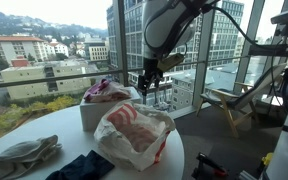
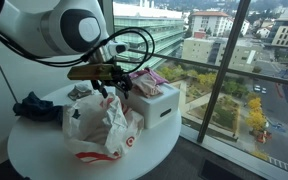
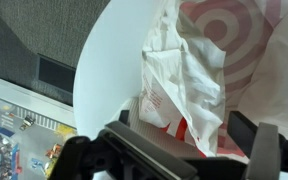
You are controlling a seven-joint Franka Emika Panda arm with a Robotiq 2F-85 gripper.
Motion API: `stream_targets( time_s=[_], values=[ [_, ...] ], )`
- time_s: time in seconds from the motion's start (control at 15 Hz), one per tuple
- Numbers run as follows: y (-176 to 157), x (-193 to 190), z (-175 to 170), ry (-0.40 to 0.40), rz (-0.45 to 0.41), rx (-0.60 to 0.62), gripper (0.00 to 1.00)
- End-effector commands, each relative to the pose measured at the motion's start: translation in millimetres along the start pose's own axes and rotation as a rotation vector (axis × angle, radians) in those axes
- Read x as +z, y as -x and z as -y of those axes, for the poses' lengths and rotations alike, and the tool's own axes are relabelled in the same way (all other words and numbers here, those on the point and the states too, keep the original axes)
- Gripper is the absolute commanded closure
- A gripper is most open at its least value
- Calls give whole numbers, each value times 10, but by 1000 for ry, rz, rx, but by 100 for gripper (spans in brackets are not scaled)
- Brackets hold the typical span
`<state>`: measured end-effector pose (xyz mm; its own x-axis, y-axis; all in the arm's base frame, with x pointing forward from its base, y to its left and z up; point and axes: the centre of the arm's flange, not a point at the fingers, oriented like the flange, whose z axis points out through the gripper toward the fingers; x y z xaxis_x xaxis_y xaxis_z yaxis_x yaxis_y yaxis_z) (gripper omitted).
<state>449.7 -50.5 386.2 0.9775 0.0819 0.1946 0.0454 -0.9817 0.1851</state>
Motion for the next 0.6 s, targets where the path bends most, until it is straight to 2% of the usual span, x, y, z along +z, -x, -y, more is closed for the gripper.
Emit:
stream_targets(
  time_s=[0.0, 0.33, 0.53],
  values=[
    [-692, 311, 113, -46, -83, 9, 0],
    [-1461, 604, 298, -142, -119, 69, 0],
    [-1859, 678, 406, -150, -185, 73, 0]
  ],
)
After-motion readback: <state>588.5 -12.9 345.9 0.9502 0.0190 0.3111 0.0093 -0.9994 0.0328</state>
